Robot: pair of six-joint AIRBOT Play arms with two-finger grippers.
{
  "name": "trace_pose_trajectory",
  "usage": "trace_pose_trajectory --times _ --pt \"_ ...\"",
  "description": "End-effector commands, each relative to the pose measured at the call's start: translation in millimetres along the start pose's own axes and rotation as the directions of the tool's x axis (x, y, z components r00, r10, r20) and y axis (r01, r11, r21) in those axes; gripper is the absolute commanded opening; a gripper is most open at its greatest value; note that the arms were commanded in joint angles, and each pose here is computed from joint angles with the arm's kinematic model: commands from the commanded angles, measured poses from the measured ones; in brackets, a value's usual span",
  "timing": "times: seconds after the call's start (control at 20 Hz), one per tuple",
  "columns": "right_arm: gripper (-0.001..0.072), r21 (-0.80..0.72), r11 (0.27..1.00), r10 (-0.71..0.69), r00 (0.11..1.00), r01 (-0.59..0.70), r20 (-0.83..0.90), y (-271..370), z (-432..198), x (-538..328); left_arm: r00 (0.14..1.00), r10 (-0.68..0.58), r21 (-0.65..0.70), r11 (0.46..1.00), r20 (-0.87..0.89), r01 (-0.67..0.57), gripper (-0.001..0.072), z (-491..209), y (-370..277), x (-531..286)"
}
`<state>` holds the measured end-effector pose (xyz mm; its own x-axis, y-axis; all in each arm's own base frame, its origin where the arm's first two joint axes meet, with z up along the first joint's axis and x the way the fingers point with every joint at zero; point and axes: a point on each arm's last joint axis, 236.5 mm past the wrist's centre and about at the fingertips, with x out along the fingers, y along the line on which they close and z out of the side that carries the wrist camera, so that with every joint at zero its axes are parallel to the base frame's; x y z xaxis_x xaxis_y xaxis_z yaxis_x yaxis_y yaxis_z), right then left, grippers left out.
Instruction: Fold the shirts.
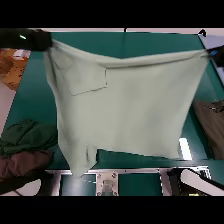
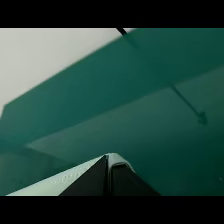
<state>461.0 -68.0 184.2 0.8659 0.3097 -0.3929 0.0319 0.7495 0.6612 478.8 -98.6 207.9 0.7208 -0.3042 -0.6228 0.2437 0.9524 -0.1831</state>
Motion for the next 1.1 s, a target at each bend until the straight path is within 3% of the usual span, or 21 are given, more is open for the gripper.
trace_pose_trajectory --times 0.0,0.25,0.45,0.65,0.9,1.05 --pt "0.0018 0.113 0.99 -0.057 0.979 0.08 -0.196 -88 -71 94 0.979 0.01 -0.017 1.0 -0.203 -0.013 0.0033 -77 37 128" --pt "0.0018 0.272 0.962 0.053 0.964 0.021 -0.26 -130 -70 172 0.98 0.04 -0.048 0.998 -0.194 -0.05 0.0032 -89 61 194" --pt "0.0018 0.24 0.97 0.082 0.979 -0.035 -0.187 -118 -20 186 0.996 0.078 -0.156 0.984 -0.043 -0.084 0.0032 -38 87 185" --pt "0.0017 0.19 0.979 0.101 0.985 -0.073 -0.143 -100 7 182 0.999 0.036 -0.247 0.969 0.03 -0.028 0.0032 -10 96 171" --pt "0.0017 0.148 0.989 0.048 0.957 -0.006 -0.285 -112 -26 175 0.996 0.024 -0.205 0.978 -0.085 -0.041 0.0033 -38 98 169" --pt "0.0016 0.097 0.987 -0.063 0.869 0.127 -0.49 -139 -74 154 0.962 0.038 -0.158 0.984 -0.271 -0.084 0.0033 -87 106 165"
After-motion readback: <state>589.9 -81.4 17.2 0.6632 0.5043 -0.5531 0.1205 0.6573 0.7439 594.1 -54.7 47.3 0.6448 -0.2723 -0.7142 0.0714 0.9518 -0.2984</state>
